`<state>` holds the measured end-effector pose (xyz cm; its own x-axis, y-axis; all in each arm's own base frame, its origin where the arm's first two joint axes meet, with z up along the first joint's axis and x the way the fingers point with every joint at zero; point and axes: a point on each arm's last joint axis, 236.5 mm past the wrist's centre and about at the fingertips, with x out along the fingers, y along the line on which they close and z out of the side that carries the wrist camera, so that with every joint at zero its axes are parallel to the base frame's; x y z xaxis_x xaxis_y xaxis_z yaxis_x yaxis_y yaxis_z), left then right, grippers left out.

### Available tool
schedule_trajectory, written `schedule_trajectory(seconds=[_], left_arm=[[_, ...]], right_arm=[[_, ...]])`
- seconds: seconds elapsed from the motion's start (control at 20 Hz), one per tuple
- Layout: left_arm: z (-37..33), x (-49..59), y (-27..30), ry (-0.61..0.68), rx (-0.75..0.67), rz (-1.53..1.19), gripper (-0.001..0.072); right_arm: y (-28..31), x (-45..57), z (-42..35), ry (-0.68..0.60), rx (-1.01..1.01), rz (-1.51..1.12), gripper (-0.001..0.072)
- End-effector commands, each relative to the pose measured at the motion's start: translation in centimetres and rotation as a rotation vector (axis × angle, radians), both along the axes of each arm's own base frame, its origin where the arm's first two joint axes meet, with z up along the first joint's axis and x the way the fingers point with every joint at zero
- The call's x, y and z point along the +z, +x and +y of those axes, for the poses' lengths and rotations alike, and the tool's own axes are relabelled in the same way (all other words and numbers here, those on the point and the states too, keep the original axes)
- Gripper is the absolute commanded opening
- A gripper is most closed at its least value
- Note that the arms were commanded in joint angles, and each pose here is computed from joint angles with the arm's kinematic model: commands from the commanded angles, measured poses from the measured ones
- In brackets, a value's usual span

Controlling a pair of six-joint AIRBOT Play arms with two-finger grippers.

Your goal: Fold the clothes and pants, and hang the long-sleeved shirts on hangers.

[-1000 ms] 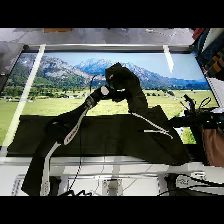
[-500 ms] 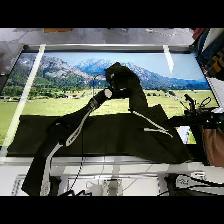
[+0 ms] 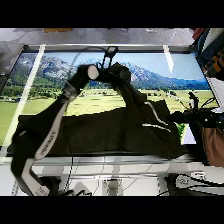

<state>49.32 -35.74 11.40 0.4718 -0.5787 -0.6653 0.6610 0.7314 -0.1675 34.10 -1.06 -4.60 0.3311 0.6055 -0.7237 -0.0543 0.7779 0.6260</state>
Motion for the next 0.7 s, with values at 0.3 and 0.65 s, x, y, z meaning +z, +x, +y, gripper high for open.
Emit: schedule_trajectory(seconds=[0.3, 0.65], left_arm=[[-7.8, 6.2, -18.2, -0.045, -0.389, 0.174, 0.0016], [-18.1, 2.8, -35.0, -0.120, -0.791, 0.386, 0.0416]], right_arm=[[1.3, 0.1, -3.9, -0.130, -0.222, 0.035, 0.0039], [-1.3, -0.5, -6.7, -0.322, -0.162, 0.080, 0.0040]])
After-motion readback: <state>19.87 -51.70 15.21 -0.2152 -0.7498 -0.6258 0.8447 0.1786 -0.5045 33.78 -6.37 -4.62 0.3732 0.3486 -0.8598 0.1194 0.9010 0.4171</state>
